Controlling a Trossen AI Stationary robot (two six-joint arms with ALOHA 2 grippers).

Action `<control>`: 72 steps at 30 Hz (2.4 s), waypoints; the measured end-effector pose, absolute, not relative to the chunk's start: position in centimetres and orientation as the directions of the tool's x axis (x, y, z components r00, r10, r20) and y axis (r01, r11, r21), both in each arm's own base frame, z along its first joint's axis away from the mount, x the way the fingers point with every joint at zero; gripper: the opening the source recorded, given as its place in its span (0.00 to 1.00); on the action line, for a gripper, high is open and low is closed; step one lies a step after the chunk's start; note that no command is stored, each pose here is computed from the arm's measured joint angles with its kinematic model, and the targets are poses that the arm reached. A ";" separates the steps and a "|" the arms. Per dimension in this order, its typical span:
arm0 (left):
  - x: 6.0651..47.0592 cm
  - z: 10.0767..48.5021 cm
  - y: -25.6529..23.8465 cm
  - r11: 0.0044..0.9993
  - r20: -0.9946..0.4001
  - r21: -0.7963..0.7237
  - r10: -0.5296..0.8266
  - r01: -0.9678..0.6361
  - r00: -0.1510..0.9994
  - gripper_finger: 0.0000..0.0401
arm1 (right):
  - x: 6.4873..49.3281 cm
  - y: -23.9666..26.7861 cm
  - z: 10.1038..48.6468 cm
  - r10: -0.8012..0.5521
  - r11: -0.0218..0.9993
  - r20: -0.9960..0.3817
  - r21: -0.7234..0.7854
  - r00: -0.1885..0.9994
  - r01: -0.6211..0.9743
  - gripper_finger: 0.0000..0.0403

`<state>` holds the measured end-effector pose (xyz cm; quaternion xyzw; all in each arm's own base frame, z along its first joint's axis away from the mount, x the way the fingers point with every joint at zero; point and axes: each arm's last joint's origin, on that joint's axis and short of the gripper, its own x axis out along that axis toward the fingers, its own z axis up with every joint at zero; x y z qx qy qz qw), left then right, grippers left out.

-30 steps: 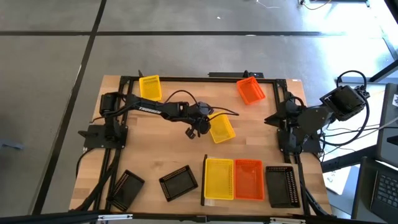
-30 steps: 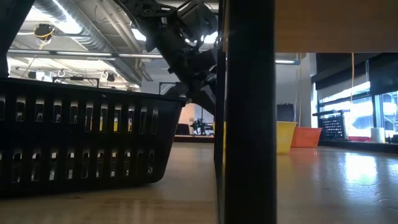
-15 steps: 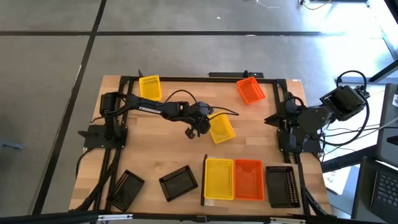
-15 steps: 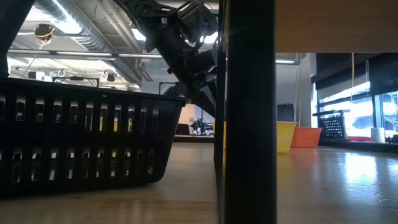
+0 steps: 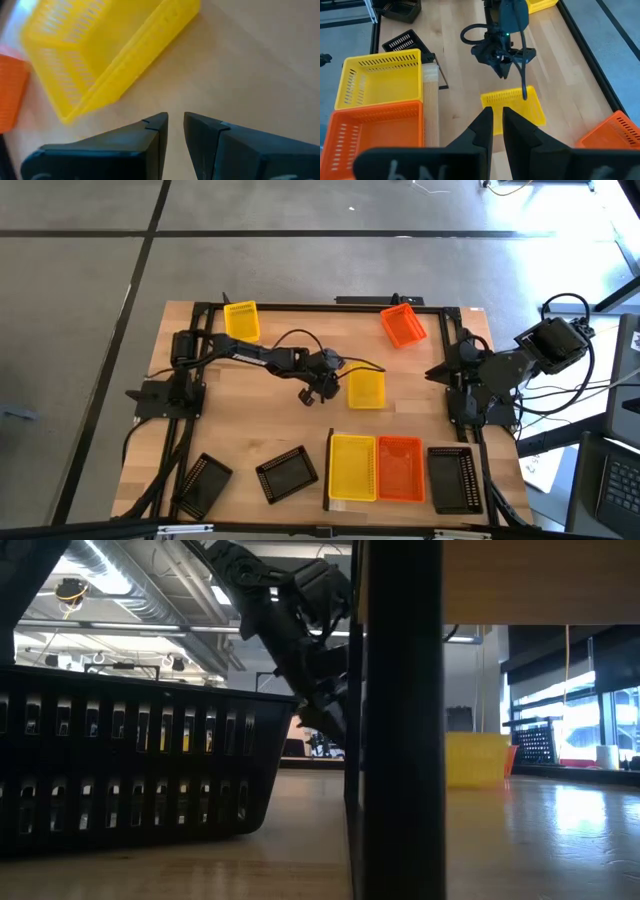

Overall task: Stack baskets on shelf by color
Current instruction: Stack the bottom yellow bin on top of the yellow bin

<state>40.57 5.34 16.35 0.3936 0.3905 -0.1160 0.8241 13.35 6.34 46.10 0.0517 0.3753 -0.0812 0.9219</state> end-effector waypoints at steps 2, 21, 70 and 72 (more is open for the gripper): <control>40.9 16.8 5.4 0.661 -0.719 0.575 0.127 0.482 0.683 0.14 | 13.4 6.4 46.1 -0.109 0.982 -0.699 0.036 0.707 0.188 0.10; 42.5 18.8 6.0 0.571 -0.662 0.651 0.106 0.500 0.742 0.14 | 13.4 6.4 46.1 -0.108 0.978 -0.698 0.052 0.708 0.201 0.10; 36.9 30.9 4.3 0.961 -0.493 0.271 0.185 -0.052 0.850 0.14 | 20.0 -4.1 24.1 -0.101 0.454 -0.918 0.302 0.385 0.839 0.22; 36.9 30.9 4.3 0.961 -0.493 0.271 0.184 -0.051 0.851 0.14 | 20.0 -4.4 23.3 -0.092 0.426 -0.912 0.326 0.399 0.844 0.22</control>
